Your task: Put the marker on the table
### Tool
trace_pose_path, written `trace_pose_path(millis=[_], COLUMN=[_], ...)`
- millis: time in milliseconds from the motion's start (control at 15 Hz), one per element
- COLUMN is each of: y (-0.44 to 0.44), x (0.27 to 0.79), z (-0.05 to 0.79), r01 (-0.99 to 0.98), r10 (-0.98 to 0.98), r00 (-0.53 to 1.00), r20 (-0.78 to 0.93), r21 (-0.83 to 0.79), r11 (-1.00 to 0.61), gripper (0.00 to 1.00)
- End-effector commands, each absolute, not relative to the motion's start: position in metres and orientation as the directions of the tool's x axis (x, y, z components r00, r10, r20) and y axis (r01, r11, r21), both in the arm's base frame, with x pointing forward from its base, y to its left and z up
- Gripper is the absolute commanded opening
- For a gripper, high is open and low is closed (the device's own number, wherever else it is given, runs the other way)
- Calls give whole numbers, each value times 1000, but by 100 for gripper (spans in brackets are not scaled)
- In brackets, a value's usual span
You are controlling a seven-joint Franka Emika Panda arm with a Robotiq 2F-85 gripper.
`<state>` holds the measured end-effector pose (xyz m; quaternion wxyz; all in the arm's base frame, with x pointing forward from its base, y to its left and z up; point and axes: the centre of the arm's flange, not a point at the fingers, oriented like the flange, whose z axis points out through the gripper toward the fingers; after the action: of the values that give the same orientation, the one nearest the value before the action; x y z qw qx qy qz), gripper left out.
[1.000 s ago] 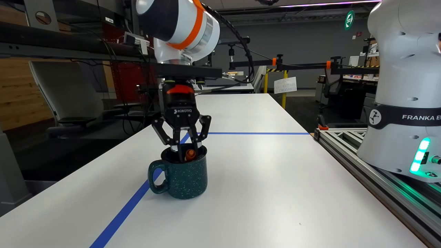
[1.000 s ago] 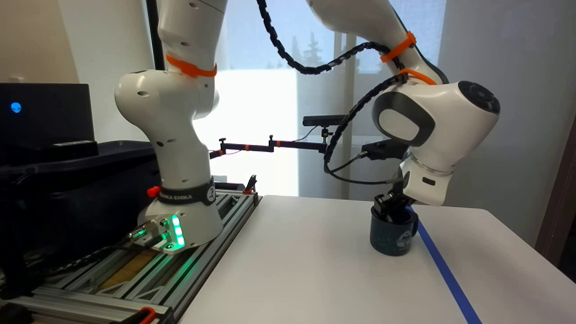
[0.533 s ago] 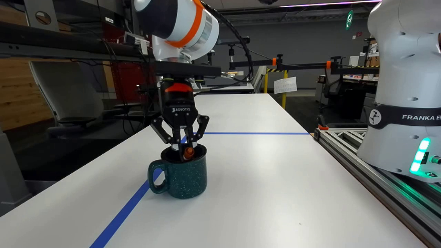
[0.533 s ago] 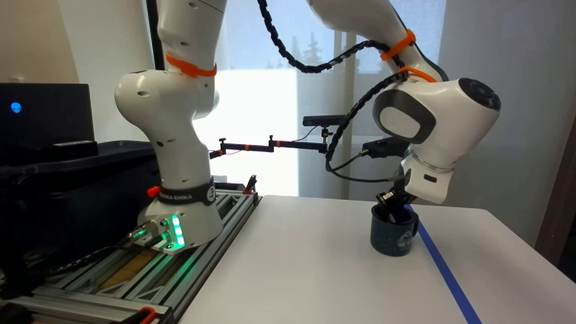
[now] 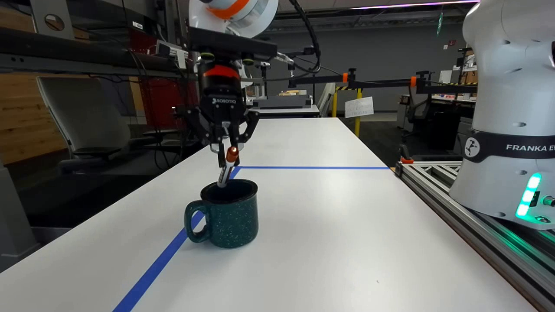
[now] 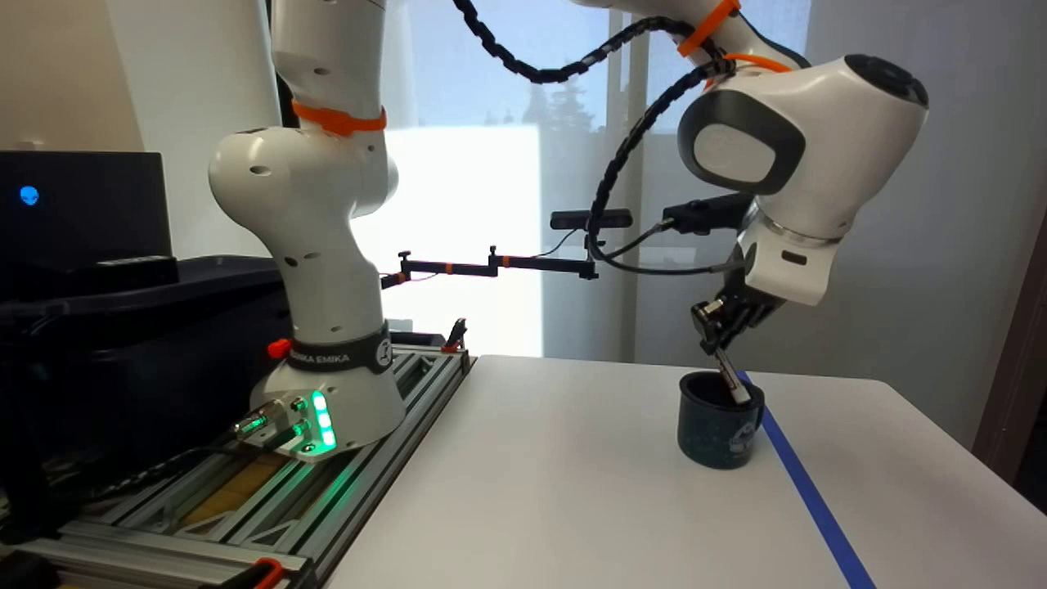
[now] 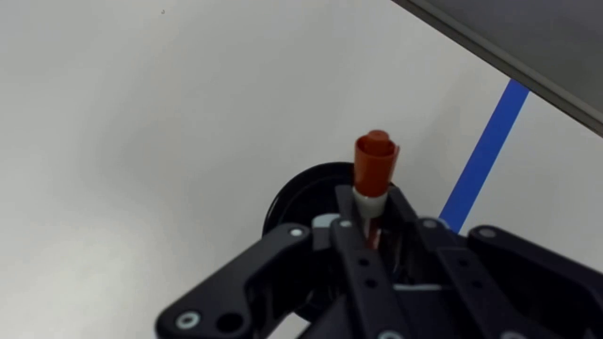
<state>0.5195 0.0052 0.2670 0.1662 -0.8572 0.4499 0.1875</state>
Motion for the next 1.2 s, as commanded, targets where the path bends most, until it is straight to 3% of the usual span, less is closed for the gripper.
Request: trace_pose_path(millis=[0,467,1133], y=[-9,-64,-88], x=[489,442,395], z=[318,326,244], r01=[-859,-916,-917], r10=[-757,-845,-892], r00=[481,397,397], r20=[-442,-358,-215], r21=[-61,-88,-127], r11=[-509,-392,-377], gripper=[5,5,5])
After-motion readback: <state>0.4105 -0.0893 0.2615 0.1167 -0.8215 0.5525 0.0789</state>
